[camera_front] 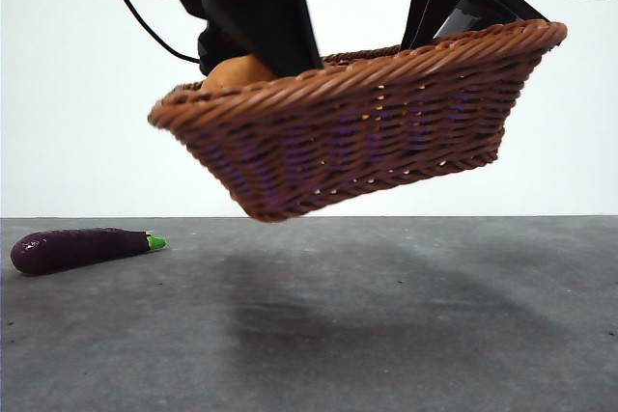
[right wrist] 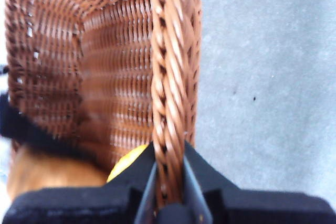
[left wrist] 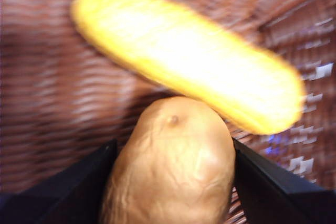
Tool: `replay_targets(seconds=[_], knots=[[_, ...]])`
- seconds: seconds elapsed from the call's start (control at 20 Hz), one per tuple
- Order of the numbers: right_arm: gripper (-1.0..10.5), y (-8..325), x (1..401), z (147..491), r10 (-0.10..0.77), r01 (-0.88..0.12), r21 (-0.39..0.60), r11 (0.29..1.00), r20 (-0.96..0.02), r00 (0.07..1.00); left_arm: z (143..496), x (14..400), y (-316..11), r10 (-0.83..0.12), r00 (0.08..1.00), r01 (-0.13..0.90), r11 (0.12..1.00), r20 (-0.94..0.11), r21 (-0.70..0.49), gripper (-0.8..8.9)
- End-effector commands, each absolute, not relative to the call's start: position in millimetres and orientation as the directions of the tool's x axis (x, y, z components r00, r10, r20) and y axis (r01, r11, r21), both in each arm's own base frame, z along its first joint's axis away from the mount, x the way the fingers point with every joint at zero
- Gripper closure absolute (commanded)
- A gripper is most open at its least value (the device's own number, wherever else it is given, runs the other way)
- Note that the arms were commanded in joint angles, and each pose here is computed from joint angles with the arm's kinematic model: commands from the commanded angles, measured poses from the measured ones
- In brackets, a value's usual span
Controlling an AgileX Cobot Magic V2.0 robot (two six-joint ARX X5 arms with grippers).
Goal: Help me put the vegetables on the table into the basket
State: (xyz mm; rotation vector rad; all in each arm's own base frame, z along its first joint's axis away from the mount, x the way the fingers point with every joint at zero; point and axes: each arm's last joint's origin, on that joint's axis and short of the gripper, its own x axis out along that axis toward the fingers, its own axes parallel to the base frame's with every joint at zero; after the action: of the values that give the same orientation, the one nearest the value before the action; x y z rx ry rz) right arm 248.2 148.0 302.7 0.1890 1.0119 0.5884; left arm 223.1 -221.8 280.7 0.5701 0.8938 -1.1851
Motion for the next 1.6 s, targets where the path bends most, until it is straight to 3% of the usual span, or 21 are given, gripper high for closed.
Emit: replay_targets(seconds=[0.05,0.3,0.7,0.8,0.95,1.05,1.2,1.3,1.45,1.6], knots=[[9.6,150,249,304,0.567,-0.379,0.433,0.818,-0.719,0.402,280,221,-222,-0.555,0.087,0.949,0.298,-0.828,-0.099,4.01],[9.6,150,250,304,0.57,-0.382,0.434,0.816,-0.713,0.409,298,219,-215,-0.585,0.133,0.949,0.309,-0.8,-0.068,4.0],[9.6,151,250,305,0.6,-0.398,0.459,0.794,-0.698,0.392,347,221,-200,-0.648,0.241,0.914,0.401,-0.722,-0.055,4.0],[9.6,151,250,306,0.6,-0.401,0.457,0.794,-0.696,0.395,361,221,-190,-0.64,0.314,0.887,0.46,-0.701,-0.023,4.0],[9.6,151,250,306,0.601,-0.412,0.451,0.792,-0.694,0.396,391,225,-158,-0.573,0.504,0.784,0.618,-0.646,0.064,4.0],[9.6,151,251,306,0.601,-0.414,0.449,0.792,-0.693,0.397,404,233,-129,-0.458,0.651,0.658,0.738,-0.604,0.15,4.0],[9.6,151,251,306,0.602,-0.415,0.449,0.791,-0.693,0.397,399,263,-75,-0.276,0.737,0.509,0.827,-0.617,0.24,4.0],[9.6,151,251,306,0.601,-0.422,0.444,0.791,-0.693,0.398,383,290,-37,-0.23,0.717,0.442,0.88,-0.658,0.173,4.0],[9.6,151,251,307,0.603,-0.425,0.443,0.789,-0.69,0.401,340,335,5,-0.312,0.64,0.421,0.907,-0.702,-0.019,4.0],[9.6,151,251,307,0.603,-0.43,0.44,0.789,-0.69,0.4,287,372,14,-0.355,0.543,0.427,0.897,-0.761,-0.114,4.0]])
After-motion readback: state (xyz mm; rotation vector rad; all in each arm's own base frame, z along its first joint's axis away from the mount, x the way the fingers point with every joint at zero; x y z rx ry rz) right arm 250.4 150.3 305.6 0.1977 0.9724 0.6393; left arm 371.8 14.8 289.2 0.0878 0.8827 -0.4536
